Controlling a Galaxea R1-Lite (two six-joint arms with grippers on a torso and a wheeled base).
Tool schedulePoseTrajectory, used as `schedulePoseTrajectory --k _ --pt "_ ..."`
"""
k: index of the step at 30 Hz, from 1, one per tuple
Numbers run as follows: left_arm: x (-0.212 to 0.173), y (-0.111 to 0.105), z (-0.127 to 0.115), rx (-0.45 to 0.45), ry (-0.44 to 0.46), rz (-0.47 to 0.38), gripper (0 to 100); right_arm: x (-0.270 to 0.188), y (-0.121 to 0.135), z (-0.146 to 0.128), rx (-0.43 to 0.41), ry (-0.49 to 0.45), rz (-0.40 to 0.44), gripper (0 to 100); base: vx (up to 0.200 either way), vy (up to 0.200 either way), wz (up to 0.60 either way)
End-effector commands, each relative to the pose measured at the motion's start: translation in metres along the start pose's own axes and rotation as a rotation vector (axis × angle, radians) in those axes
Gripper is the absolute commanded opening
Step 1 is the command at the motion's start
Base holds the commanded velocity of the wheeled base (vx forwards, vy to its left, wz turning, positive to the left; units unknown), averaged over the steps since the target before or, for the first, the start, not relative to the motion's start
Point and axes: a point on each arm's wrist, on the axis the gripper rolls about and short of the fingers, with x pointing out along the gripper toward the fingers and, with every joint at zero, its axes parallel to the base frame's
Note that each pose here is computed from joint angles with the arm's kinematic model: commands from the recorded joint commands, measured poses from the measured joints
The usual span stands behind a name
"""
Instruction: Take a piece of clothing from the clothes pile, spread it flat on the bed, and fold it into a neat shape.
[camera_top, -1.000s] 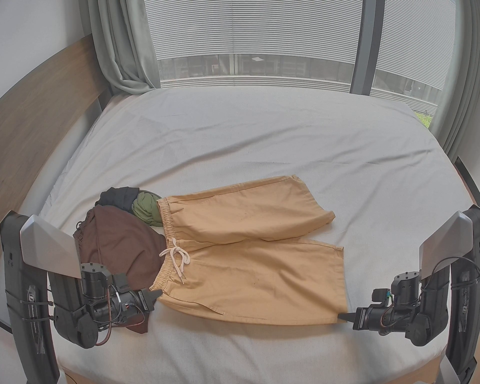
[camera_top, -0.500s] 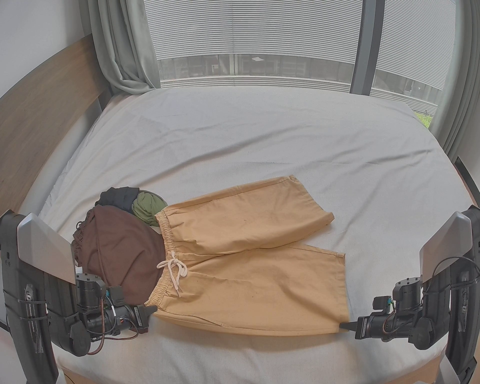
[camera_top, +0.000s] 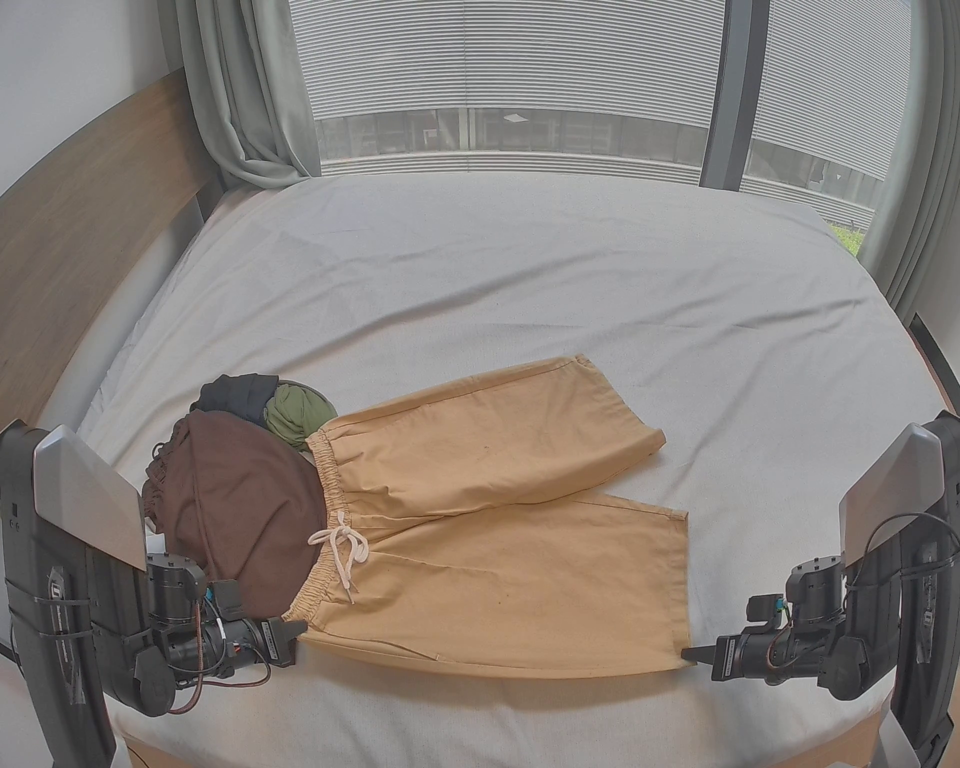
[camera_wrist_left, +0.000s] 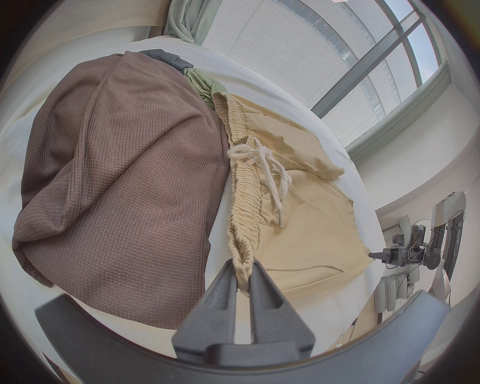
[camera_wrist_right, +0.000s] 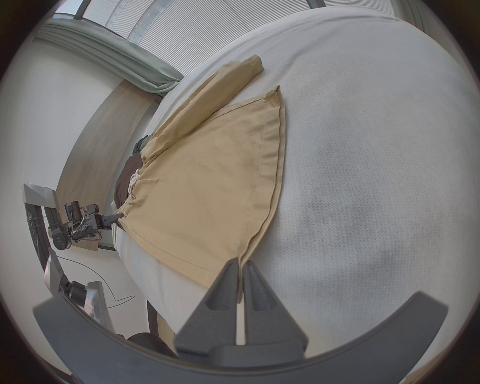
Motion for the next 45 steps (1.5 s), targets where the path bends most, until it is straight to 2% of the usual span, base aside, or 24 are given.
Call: schedulePoseTrajectory --k 1,5,6,10,11,37,38,45 --pt "0.001 0.0 -0.002 -0.003 0.008 0.001 0 0.001 0.0 0.0 -0.001 -0.001 0.002 0 0.0 0.0 0.0" --pt "0.001 0.0 -0.001 0.0 0.007 -0.002 0 0.001 -0.001 0.0 -0.002 -0.002 0.001 0 0.0 0.0 0.0" --pt "0.001 0.0 -0.001 0.0 0.007 -0.002 0 0.001 0.0 0.0 -0.001 -0.001 0.001 100 0.0 0.0 0.0" --pt "0.001 -0.001 -0.003 0.0 0.015 -0.009 0 0.001 0.0 0.0 0.001 -0.001 0.001 100 0.0 0.0 0.0" --pt "0.001 -0.001 -0.003 0.0 0.017 -0.016 100 0.0 0.0 0.0 0.001 -0.001 0.001 100 0.0 0.0 0.0" --pt "0.012 -0.002 -0.001 -0.017 0.013 -0.045 100 0.003 -0.001 -0.001 0.005 0.005 0.0 100 0.0 0.0 0.0" --pt "0.013 -0.003 0.0 -0.024 0.012 -0.049 0 0.003 -0.001 -0.001 0.004 0.005 0.0 100 0.0 0.0 0.0" --pt "0.017 -0.002 0.0 -0.032 0.01 -0.049 0 0.004 -0.003 -0.002 0.008 0.011 -0.004 100 0.0 0.0 0.0"
